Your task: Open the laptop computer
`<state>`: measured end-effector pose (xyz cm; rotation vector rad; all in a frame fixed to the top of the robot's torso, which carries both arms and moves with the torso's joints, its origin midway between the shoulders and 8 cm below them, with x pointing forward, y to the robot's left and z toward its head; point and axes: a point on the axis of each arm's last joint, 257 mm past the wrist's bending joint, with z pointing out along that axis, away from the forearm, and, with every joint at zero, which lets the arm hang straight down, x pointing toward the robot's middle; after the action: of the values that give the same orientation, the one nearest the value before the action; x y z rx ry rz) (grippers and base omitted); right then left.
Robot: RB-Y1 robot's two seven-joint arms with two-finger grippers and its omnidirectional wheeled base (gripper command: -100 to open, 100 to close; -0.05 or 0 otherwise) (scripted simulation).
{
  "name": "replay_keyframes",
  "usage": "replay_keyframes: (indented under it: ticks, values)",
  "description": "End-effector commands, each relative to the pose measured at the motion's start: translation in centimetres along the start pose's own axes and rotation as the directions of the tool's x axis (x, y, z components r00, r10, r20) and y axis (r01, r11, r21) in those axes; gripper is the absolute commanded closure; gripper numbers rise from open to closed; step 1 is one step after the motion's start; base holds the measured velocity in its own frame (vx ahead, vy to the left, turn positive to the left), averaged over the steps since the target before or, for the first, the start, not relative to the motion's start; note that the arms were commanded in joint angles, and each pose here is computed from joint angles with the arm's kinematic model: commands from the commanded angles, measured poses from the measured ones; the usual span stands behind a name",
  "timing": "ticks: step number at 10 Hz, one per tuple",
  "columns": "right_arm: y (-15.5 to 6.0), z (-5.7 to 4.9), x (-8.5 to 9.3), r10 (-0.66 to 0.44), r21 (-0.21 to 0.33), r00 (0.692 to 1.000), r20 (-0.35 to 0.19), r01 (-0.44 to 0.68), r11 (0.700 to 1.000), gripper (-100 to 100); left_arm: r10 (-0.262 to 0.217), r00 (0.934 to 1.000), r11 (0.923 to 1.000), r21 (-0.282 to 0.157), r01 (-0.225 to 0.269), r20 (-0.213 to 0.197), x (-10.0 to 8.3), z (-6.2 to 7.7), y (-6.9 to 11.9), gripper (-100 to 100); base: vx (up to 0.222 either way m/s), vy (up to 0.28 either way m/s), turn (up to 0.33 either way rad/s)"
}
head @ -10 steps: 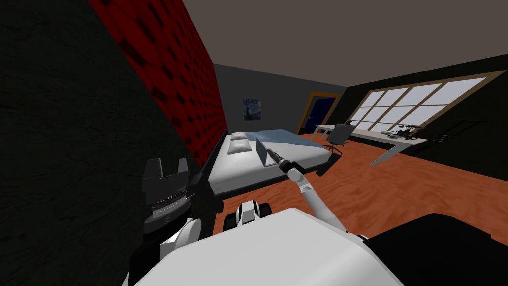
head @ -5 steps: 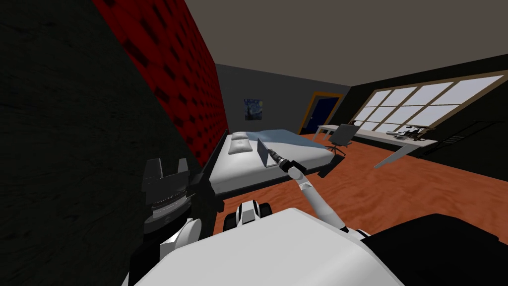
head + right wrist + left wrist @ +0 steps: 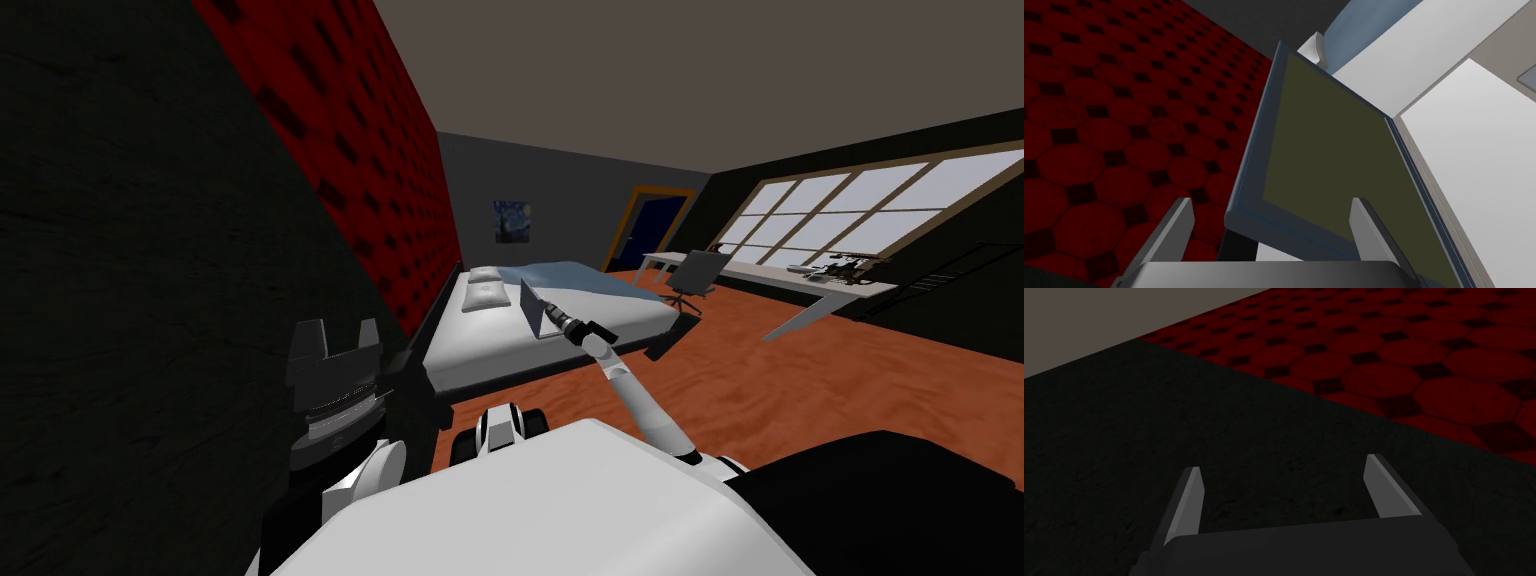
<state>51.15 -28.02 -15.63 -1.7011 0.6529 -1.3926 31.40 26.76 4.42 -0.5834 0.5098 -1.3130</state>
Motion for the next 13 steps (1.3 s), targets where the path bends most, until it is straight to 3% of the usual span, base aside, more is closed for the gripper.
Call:
replay_keyframes:
  ticks: [1,2,3,5,11,12,13]
  values:
    - [0.0,0.0,0.0,0.001,0.000,1.000,0.000,-0.001,1.000,100,0.000,1.0000,1.0000,0.000,0.000,0.000,0.0,0.0,0.0,0,0.010,0.005,0.002]
    - [-0.5,2.0,-2.2,-0.053,0.010,0.998,0.018,0.053,0.999,100,0.000,1.0000,1.0000,0.000,0.000,0.000,0.0,0.0,0.0,0,-0.038,-0.098,-0.085]
    - [-0.4,2.3,-2.1,-0.115,0.001,0.993,0.016,0.115,0.993,100,0.000,1.0000,1.0000,0.000,0.000,0.000,0.0,0.0,0.0,0,-0.061,-0.143,-0.001]
    - [1.0,2.3,-2.0,-0.227,-0.037,0.974,0.018,0.227,0.973,100,0.000,1.0000,1.0000,0.000,0.000,0.000,0.0,0.0,0.0,0,-0.012,-0.048,0.022]
    - [1.8,2.2,-1.6,-0.483,-0.063,0.875,0.030,0.484,0.873,100,0.000,1.0000,1.0000,0.000,0.000,0.000,0.0,0.0,0.0,0,0.003,0.001,-0.012]
    - [0.2,2.1,-1.5,-0.394,-0.036,0.919,-0.012,0.393,0.919,100,0.000,1.0000,1.0000,0.000,0.000,0.000,0.0,0.0,0.0,0,0.012,-0.069,-0.022]
    - [0.0,1.9,-2.6,-0.318,-0.023,0.948,-0.013,0.318,0.948,100,0.000,1.0000,1.0000,0.000,0.000,0.000,0.0,0.0,0.0,0,0.025,-0.121,0.002]
